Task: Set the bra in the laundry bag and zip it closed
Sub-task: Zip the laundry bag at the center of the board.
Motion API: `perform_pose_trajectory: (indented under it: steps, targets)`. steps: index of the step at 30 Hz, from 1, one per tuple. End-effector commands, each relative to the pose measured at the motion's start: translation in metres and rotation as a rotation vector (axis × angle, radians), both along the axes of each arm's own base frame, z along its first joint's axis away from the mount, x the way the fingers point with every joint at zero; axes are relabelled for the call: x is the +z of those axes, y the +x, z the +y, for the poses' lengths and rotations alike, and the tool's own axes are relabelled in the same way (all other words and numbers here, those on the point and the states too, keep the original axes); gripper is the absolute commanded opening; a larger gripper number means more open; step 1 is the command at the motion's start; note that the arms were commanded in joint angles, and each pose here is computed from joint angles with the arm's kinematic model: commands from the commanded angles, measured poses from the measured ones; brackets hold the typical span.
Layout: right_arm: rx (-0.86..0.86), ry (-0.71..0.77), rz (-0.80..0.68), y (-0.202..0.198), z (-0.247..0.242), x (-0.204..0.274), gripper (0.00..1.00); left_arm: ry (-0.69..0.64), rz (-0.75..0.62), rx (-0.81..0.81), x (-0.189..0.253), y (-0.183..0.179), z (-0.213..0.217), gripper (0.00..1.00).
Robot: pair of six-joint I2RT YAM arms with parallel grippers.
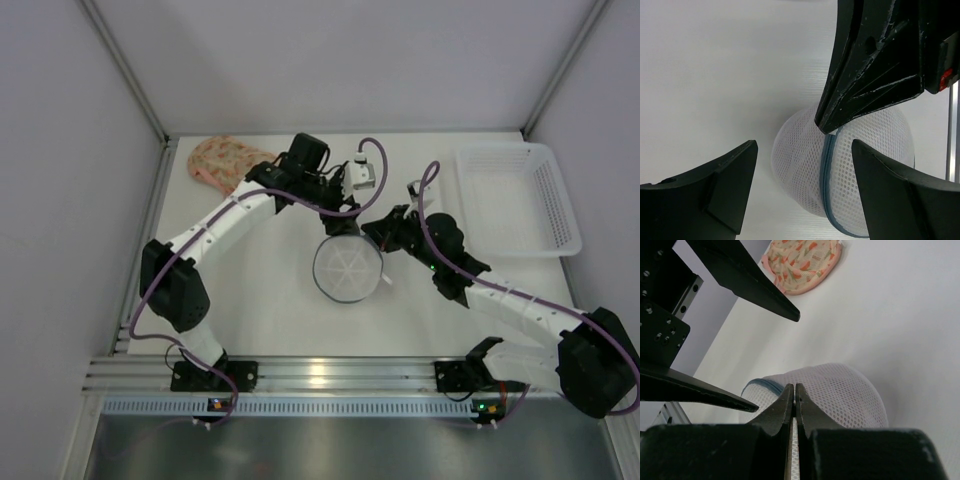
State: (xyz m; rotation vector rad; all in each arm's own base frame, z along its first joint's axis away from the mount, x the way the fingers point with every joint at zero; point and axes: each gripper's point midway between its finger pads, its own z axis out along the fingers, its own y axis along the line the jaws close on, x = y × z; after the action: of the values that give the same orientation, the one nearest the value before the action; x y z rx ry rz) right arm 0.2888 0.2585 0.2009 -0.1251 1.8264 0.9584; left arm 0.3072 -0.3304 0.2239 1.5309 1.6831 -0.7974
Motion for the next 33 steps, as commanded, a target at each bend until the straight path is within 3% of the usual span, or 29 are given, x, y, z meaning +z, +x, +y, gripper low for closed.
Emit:
perform_pose_trajectory:
  steps: [1,10,17,21,22,23,24,25,29,33]
  targets:
    - [0.0,0.058,-0.1,0.008,0.002,0.042,0.0,-0.004,0.058,-0.025,-0.011,-0.007,-0.004,0.82]
    - [-0.006,0.058,-0.106,0.01,0.002,0.044,0.0,0.005,0.144,-0.027,-0.027,-0.016,-0.005,0.81]
    - [-0.012,0.061,-0.109,0.01,0.001,0.045,0.0,0.027,0.18,-0.022,-0.039,-0.022,-0.002,0.74]
    - [-0.02,0.064,-0.108,0.01,-0.001,0.046,0.0,0.033,0.189,-0.028,-0.044,-0.024,-0.003,0.51]
    - [-0.026,0.066,-0.112,0.01,-0.002,0.047,0.0,0.035,0.187,-0.032,-0.044,-0.025,-0.004,0.29]
    - [-0.029,0.063,-0.111,0.01,-0.003,0.047,0.0,0.038,0.185,-0.031,-0.045,-0.024,-0.003,0.16]
    - [-0.036,0.062,-0.114,0.011,-0.004,0.048,0.0,0.038,0.179,-0.037,-0.045,-0.024,-0.004,0.05]
    - [-0.042,0.058,-0.113,0.011,-0.005,0.047,0.0,0.039,0.175,-0.031,-0.044,-0.023,-0.004,0.0]
    - [-0.082,0.043,-0.117,0.013,-0.013,0.049,0.0,0.039,0.125,0.028,-0.028,-0.013,0.0,0.0]
    - [-0.191,-0.012,-0.107,0.019,-0.035,0.045,0.0,-0.053,0.06,0.066,-0.009,-0.014,0.005,0.0]
